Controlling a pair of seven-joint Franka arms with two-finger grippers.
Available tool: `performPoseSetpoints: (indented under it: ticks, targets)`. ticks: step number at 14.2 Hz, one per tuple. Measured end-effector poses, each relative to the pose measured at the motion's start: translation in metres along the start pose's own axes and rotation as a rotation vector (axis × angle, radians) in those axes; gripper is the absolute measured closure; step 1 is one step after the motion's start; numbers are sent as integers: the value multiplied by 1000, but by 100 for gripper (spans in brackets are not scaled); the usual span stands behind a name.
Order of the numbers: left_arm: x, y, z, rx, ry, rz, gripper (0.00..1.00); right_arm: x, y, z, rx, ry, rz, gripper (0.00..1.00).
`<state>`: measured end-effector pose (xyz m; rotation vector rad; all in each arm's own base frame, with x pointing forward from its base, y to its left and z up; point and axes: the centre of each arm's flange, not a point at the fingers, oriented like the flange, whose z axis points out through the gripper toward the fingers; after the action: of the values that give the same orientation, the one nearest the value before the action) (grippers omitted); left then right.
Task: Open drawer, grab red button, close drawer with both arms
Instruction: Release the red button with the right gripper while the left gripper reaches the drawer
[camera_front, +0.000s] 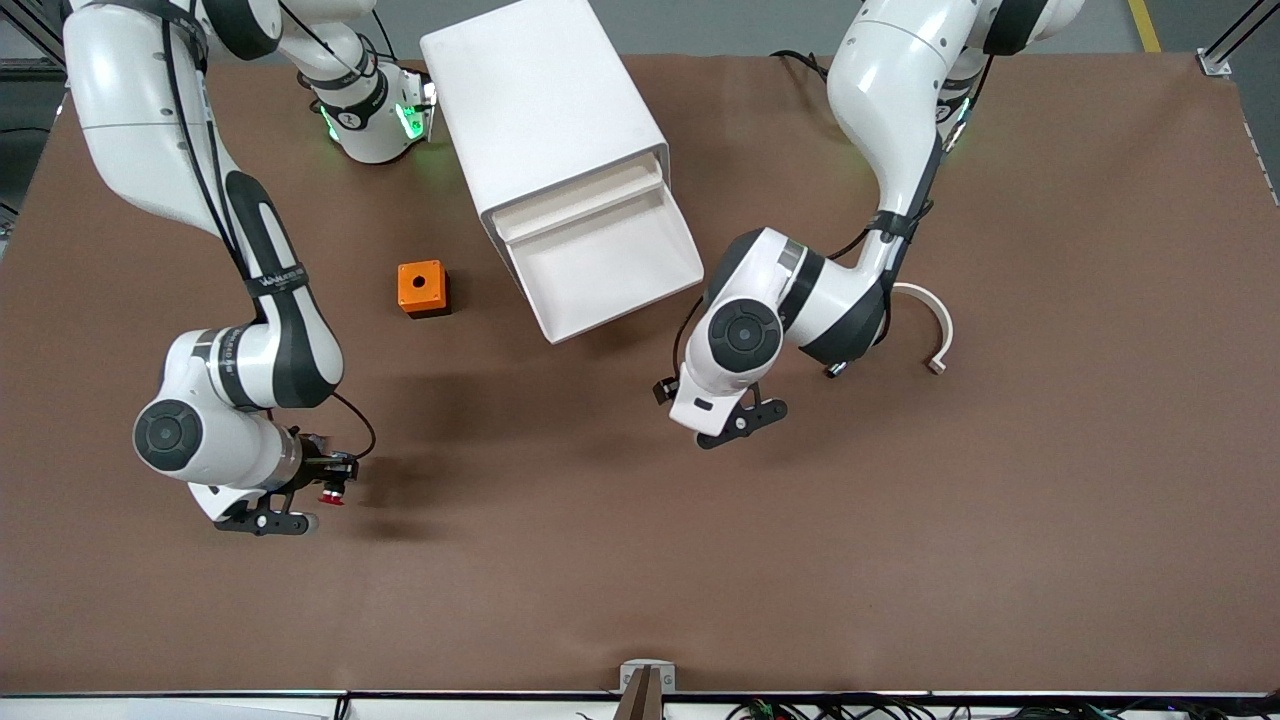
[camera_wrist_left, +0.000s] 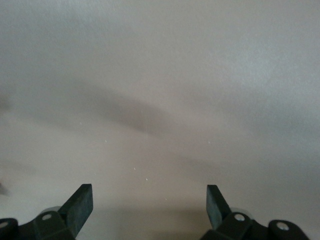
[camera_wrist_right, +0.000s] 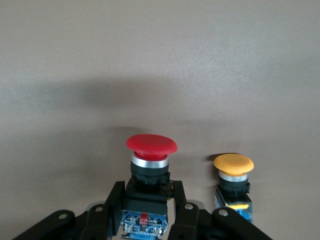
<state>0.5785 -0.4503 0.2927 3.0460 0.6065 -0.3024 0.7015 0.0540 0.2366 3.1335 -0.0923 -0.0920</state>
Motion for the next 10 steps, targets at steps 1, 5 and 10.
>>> performPoseSetpoints:
  ticks: [1,5,10]
  targets:
    - [-7,4,1,3,-1,-11,0,0,0,6,-1,-6,-2,57]
    - [-39,18,9,30,-11,-29,0,-2,0,20,-3,-26,-30,57]
    - [-65,22,20,93,-43,-22,0,-3,4,29,8,-35,-85,57]
